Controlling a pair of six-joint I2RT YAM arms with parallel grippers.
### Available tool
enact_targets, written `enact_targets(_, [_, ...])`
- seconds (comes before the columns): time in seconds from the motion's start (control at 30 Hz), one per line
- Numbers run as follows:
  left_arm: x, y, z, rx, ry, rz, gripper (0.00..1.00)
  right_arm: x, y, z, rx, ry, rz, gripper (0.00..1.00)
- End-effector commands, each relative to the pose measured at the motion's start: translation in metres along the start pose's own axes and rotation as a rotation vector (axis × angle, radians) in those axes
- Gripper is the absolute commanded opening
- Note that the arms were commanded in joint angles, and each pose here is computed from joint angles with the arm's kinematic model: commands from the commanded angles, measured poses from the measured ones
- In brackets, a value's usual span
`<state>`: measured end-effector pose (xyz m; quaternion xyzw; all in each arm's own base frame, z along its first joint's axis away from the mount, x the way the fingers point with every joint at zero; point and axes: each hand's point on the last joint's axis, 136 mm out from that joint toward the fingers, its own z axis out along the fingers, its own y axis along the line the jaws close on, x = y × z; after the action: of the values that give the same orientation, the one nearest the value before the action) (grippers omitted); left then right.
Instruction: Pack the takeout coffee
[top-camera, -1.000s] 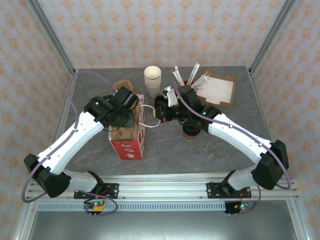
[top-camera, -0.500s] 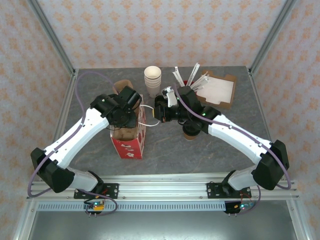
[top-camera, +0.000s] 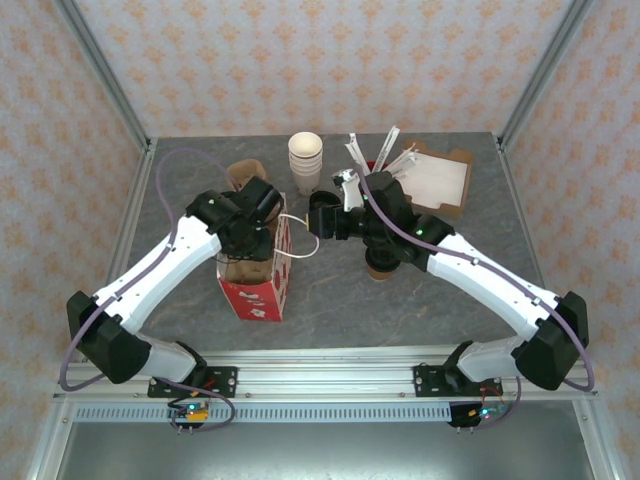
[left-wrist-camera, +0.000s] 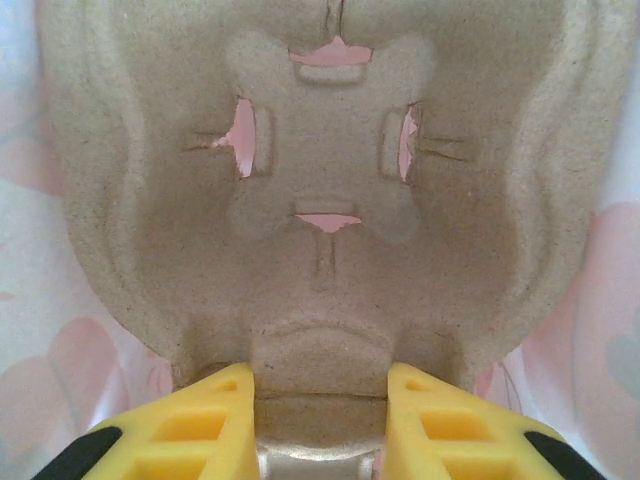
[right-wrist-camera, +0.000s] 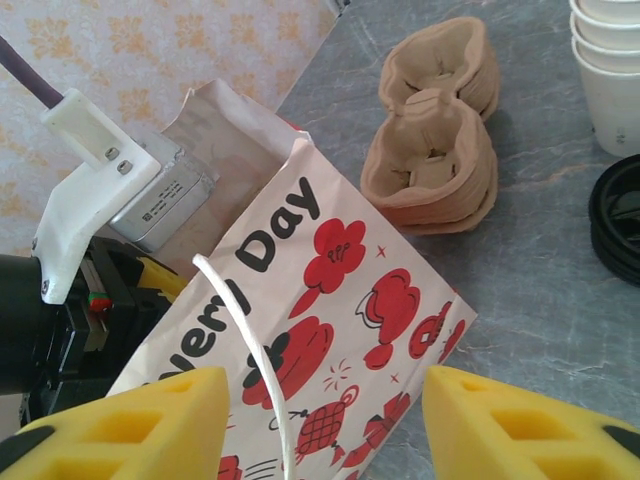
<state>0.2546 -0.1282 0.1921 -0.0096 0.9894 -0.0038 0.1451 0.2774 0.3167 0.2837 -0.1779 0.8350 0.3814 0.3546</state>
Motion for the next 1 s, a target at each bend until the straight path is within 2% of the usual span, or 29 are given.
enact_targets(0.0, [0.001,0.0,0.01,-0.005,0.021,0.023,0.29,-0.002,-0.005,-0.007,0.046,-0.018,-0.03,0.56])
enact_targets(0.67, [0.002,-0.003,0.053,0.005,0.064,0.038,0.29,-0.007,-0.03,-0.024,0.215,-0.033,-0.105,0.68])
enact_targets(0.97, [0.0,-0.001,0.067,0.007,0.069,0.035,0.29,-0.003,-0.035,-0.026,0.24,-0.024,-0.108,0.7])
